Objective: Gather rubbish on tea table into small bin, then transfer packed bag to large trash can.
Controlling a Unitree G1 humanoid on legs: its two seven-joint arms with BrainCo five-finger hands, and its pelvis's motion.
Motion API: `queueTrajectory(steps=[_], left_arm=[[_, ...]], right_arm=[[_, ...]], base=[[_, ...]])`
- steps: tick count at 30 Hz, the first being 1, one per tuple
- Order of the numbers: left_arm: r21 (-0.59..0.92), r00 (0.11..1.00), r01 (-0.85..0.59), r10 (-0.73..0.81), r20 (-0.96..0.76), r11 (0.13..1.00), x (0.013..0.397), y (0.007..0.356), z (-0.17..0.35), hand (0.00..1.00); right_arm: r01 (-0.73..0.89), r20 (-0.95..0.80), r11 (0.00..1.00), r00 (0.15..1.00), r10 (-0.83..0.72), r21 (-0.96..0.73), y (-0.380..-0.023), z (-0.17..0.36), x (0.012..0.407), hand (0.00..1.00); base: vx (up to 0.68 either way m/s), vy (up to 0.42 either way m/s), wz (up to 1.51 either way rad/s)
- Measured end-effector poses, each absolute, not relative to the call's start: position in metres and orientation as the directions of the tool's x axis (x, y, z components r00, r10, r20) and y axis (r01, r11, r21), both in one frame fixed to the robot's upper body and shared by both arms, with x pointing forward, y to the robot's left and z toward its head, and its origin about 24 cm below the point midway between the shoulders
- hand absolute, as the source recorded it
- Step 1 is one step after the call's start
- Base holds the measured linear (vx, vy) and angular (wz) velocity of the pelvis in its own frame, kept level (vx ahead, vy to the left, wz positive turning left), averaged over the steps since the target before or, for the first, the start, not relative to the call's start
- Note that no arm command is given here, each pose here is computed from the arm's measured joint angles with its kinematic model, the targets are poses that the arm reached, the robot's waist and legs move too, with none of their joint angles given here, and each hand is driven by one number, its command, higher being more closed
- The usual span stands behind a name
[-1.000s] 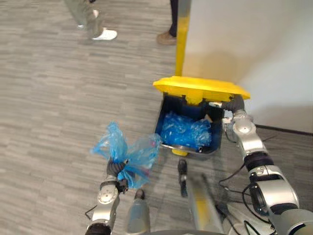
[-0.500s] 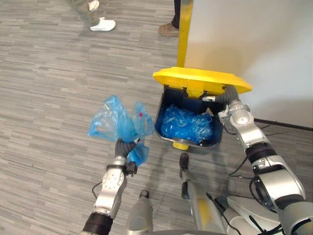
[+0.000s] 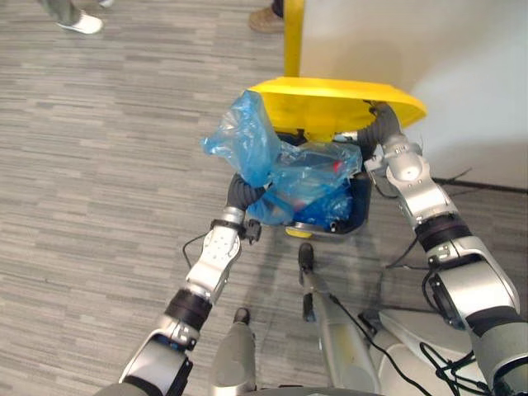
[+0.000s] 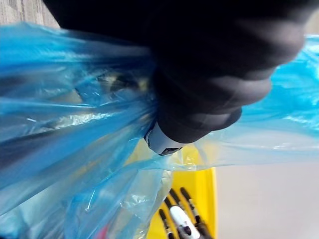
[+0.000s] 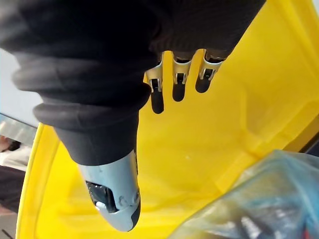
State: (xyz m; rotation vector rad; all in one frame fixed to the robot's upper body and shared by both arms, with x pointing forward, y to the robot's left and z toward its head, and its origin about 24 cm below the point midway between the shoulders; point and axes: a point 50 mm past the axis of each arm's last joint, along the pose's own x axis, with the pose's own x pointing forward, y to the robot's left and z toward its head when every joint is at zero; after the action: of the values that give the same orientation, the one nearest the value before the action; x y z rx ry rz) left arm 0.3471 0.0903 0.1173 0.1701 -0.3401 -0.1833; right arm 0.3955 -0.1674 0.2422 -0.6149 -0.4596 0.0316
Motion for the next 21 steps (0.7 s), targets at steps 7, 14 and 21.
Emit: queueTrajectory(steps=[7,14,21], left_arm=[[0.378,0.963,0.136,-0.212,0.165,0.916,0.378,0.081,0.112,0.0],[0.458,0.973,0.136,-0.205,0.104,0.878,0.38,0.063,0.106,0.0],[0.483,0.967,0.159,-0.235,0.099,0.861,0.375,0.043,0.105,0.0]], right_arm=[[0.049,0.49,0.816,0.82,0.297,-0.577,-0.125,0.269,0.388,0.0],[-0.039,0.564,0.839,0.724,0.398,-0.542,-0.085,0.278,0.369,0.0],[-0.05,0.564,0.839,0.718,0.408,-0.543,-0.087,0.257,0.357,0.0]], base=[[0.0,0.036,-0.19],[-0.02,0.035,-0.08],[-0.04,0.038,0.06]])
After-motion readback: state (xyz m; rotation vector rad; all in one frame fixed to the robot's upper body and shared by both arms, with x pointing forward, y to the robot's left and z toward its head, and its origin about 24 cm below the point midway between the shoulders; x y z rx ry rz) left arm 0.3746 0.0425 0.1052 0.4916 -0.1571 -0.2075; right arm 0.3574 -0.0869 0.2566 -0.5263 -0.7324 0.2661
